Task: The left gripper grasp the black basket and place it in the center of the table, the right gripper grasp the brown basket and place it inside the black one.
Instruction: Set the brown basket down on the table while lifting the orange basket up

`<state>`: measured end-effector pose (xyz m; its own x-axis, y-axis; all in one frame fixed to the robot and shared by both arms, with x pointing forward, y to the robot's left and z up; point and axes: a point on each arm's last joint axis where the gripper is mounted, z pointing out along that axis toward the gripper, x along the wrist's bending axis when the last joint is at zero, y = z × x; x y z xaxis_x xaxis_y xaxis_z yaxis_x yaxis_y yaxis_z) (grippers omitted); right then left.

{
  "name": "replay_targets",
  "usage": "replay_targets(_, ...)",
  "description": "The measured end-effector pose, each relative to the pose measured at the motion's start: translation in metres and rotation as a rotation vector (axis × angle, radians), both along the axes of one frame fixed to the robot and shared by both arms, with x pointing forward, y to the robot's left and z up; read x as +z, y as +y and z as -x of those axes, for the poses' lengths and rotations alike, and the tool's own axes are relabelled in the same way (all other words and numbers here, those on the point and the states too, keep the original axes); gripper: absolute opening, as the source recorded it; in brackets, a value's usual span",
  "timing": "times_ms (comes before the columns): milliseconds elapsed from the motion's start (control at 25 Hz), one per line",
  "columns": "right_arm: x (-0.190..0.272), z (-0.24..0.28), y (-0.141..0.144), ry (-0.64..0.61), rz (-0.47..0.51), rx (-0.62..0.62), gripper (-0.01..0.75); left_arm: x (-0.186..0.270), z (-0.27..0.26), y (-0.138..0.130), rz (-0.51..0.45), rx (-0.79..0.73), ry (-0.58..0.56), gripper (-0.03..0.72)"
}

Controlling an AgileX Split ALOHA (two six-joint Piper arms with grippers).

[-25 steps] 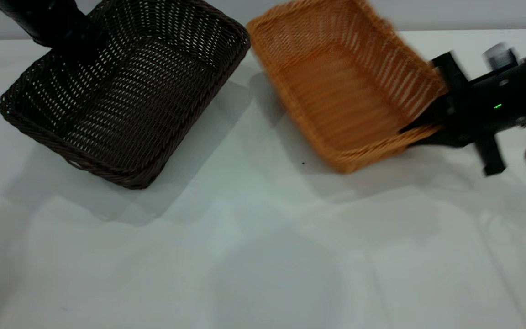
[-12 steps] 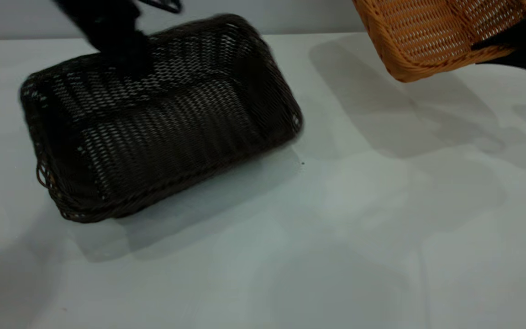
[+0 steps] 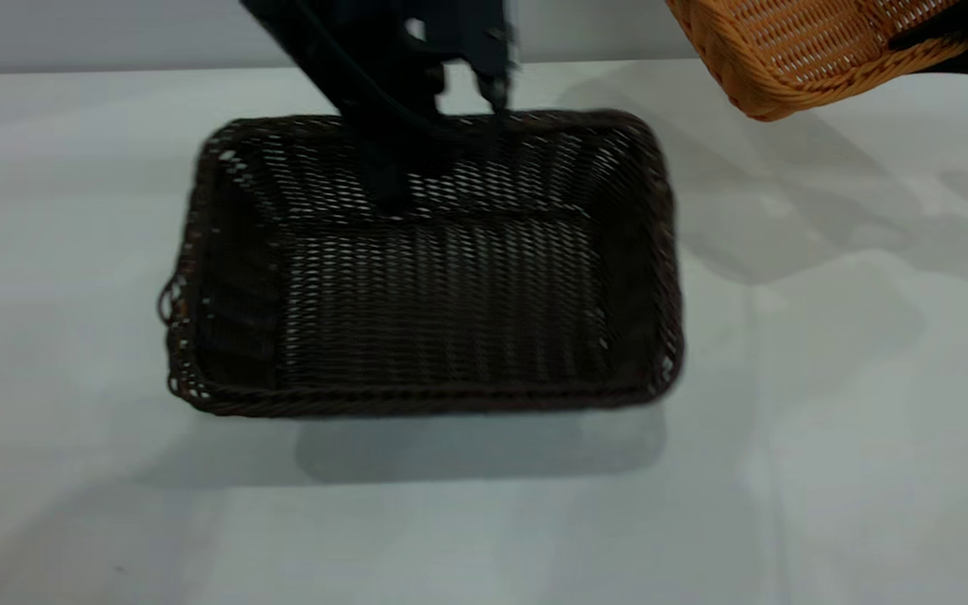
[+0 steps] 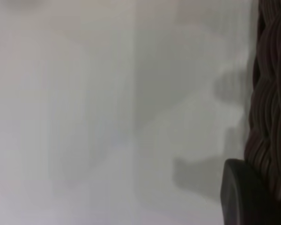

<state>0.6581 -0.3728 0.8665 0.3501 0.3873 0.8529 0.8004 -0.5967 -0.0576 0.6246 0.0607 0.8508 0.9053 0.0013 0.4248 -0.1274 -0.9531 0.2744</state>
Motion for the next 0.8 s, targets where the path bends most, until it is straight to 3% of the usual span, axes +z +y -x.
replay_targets(240, 0.003, 0.0, 0.001, 0.001, -0.013, 0.032, 0.082, 0.0, 0.007, -0.012, -0.008, -0.055, -0.018, 0.088)
replay_targets(360, 0.003, 0.001, 0.002, 0.002, -0.015, 0.037, 0.082, -0.002, 0.006, -0.012, -0.008, -0.054, -0.02, 0.129)
replay_targets(680, 0.002, 0.002, 0.002, 0.006, -0.01, 0.053, 0.082, -0.01, 0.007, -0.012, -0.006, -0.04, -0.012, 0.473)
replay_targets(800, 0.003, 0.003, 0.003, 0.006, -0.017, 0.064, 0.082, 0.0, 0.005, -0.014, 0.036, 0.009, -0.033, 0.551)
